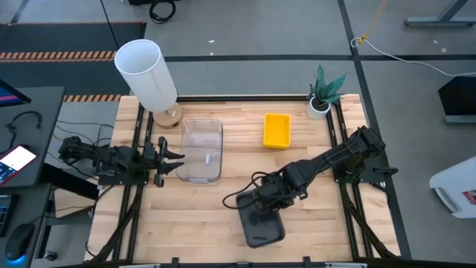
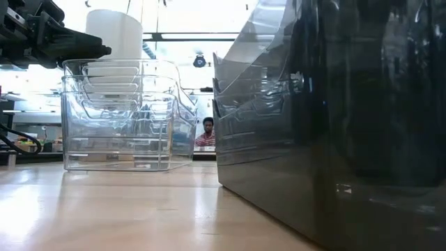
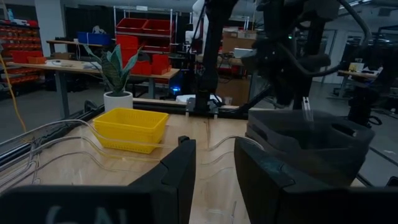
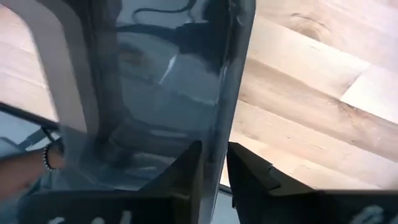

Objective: Stack baskets by color
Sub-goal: Stack the top black bin on the bottom black bin, then return to Home Position

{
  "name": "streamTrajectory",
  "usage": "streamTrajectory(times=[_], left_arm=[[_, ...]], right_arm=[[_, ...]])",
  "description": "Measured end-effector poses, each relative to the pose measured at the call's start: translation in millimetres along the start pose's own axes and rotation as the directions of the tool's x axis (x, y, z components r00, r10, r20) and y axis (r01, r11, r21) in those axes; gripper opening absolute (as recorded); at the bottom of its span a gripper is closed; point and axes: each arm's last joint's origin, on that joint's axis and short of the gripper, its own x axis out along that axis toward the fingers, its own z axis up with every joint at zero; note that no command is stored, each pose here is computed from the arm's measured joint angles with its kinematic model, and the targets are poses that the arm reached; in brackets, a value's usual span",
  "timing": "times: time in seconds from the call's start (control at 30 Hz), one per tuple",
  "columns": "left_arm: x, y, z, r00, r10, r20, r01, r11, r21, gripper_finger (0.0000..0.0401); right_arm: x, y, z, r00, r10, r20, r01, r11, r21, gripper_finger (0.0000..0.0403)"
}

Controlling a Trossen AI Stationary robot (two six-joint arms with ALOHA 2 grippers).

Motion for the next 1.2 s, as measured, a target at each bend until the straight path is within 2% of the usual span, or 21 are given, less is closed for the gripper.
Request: streamTrajectory(times=[0.17,0.27,0.37,0.53,0.7,0.97,1.2], left_arm=[[0,0,0,1.0,0.0,0.0,0.0,1.0,0.0,0.0117],[0,0,0,1.0,0.0,0.0,0.0,1.0,0.0,0.0117],[0,0,0,1.0,0.0,0.0,0.0,1.0,0.0,0.0117],[0,0,0,1.0,0.0,0.001,0.0,1.0,0.0,0.0117],[0,0,0,1.0,0.0,0.0,0.0,1.0,0.0,0.0117],[0,0,0,1.0,0.0,-0.001,0.0,1.0,0.0,0.0117],[0,0,0,1.0,0.0,-0.001,0.0,1.0,0.0,0.0117]], right_arm=[[-6,-4,6,1.0,-0.009,0.024,0.012,0.993,-0.122,0.0094],[-9,-5,8,0.997,-0.001,0.073,0.019,0.968,-0.249,0.0093],[-11,-6,15,0.987,-0.013,0.16,0.065,0.943,-0.326,0.0085],[-17,-13,27,0.95,-0.058,0.308,0.189,0.891,-0.414,0.0057],[-36,-19,37,0.92,-0.018,0.392,0.212,0.864,-0.457,0.001],[-86,-52,34,0.793,0.125,0.596,0.208,0.864,-0.459,0.0005],[-93,-98,35,0.704,0.274,0.655,0.105,0.872,-0.478,0.0004]])
